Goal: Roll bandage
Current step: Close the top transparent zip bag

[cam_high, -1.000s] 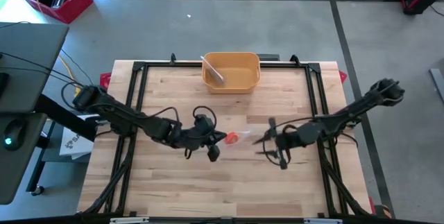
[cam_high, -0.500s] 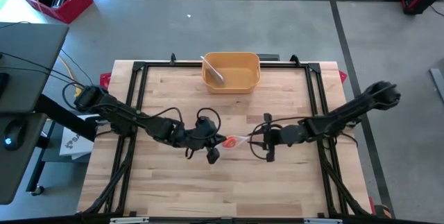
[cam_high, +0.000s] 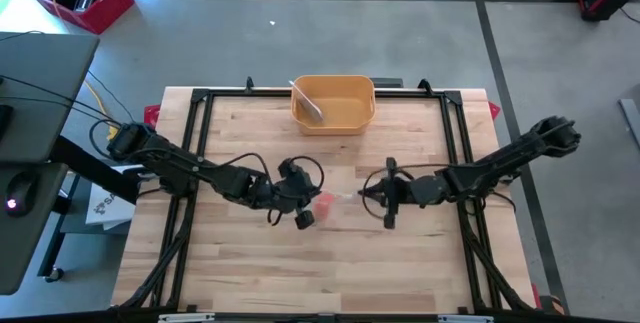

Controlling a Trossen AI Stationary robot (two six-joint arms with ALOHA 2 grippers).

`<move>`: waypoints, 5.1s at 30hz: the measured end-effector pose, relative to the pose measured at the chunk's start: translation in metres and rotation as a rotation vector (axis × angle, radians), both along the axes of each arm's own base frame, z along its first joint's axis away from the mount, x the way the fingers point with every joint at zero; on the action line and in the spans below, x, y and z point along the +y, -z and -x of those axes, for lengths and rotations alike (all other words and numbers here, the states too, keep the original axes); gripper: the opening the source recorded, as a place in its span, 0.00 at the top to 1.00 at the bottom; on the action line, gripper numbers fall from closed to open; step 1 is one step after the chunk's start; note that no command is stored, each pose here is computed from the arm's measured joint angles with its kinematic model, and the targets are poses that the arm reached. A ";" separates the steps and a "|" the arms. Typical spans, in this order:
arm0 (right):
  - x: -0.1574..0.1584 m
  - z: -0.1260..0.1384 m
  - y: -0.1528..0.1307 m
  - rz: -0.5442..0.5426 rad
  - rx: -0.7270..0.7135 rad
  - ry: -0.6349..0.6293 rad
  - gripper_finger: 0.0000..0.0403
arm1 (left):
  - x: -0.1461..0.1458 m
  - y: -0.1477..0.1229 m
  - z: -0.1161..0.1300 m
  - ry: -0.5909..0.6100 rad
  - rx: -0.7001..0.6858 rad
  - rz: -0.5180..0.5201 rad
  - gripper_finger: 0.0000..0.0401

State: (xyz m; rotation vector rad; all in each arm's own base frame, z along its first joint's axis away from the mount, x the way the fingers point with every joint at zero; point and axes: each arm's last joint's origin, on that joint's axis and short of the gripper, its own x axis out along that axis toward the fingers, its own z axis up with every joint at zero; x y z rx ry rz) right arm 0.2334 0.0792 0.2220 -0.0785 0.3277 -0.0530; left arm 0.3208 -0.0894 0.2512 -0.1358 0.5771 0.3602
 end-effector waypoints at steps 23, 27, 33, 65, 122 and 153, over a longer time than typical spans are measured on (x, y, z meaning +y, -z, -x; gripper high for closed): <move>-0.045 -0.034 0.053 -0.253 0.162 0.267 0.74 | 0.077 0.078 0.018 -0.250 0.143 0.187 0.69; -0.054 -0.053 0.080 -0.279 0.141 0.272 0.71 | 0.078 0.108 0.021 -0.202 0.072 0.249 0.72; -0.043 -0.062 0.109 -0.308 0.190 0.170 0.75 | 0.052 0.132 0.013 -0.064 0.033 0.348 0.77; -0.058 -0.052 0.086 -0.613 0.268 0.110 0.46 | -0.011 0.089 -0.006 0.019 0.022 0.364 0.80; 0.018 -0.037 -0.002 -0.099 -0.002 -0.008 1.00 | -0.032 0.067 -0.032 0.144 -0.441 -0.150 0.54; 0.032 -0.020 -0.028 -0.099 -0.123 -0.047 1.00 | -0.010 0.097 -0.035 0.285 -0.909 -0.024 0.54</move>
